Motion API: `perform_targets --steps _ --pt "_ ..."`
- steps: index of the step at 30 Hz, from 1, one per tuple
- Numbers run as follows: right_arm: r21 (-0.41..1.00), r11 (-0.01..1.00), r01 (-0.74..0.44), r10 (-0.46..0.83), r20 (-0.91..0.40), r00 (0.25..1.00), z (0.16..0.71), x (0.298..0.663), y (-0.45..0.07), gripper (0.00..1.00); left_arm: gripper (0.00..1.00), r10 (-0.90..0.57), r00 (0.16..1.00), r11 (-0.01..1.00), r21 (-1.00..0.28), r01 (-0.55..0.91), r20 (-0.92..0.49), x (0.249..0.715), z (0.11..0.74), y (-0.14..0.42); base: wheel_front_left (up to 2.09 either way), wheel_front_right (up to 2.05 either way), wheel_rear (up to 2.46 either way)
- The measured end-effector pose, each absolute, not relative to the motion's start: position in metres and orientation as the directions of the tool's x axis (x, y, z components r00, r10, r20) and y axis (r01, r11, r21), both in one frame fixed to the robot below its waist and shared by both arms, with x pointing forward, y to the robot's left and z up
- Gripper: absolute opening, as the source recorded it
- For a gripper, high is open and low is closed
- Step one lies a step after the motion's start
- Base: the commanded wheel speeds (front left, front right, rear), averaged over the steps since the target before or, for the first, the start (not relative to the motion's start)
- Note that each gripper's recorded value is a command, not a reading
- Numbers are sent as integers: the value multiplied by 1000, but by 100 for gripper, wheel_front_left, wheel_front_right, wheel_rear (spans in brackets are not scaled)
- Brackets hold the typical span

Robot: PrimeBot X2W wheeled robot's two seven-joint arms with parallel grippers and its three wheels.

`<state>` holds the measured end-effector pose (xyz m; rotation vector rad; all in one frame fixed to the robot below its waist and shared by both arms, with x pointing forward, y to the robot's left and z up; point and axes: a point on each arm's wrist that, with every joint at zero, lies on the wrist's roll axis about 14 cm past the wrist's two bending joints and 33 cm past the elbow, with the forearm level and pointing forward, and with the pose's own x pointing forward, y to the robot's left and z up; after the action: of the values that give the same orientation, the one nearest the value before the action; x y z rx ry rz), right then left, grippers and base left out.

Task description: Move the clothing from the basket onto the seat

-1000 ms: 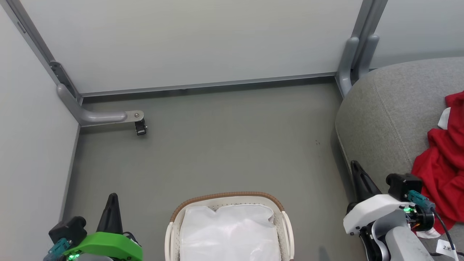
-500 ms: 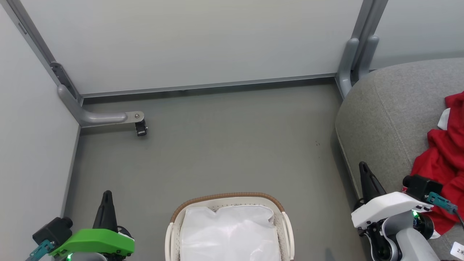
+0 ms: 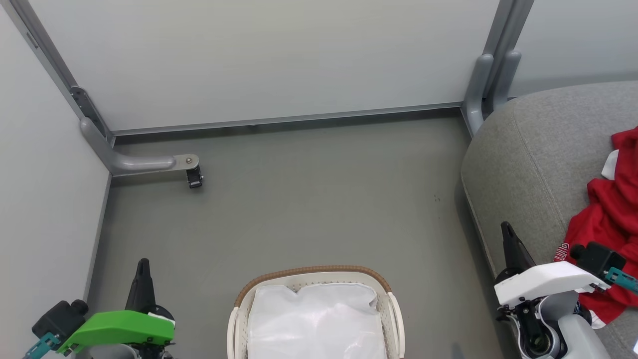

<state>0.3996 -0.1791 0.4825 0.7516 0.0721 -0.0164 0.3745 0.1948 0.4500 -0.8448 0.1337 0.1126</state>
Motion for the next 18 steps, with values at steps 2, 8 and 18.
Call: perform_targets --steps 2,8,18 --pt "701 712 44 8 -71 997 483 400 -180 0 0 45 986 644 -750 -152 -161 375 451 195 0 0 0" --pt "755 653 58 2 -79 997 482 397 -183 0 0 44 986 587 -795 -154 -158 376 454 196 0 0 0" --pt "829 556 63 -3 -74 997 486 397 -186 0 0 42 988 497 -855 -148 -147 377 460 197 0 0 0"
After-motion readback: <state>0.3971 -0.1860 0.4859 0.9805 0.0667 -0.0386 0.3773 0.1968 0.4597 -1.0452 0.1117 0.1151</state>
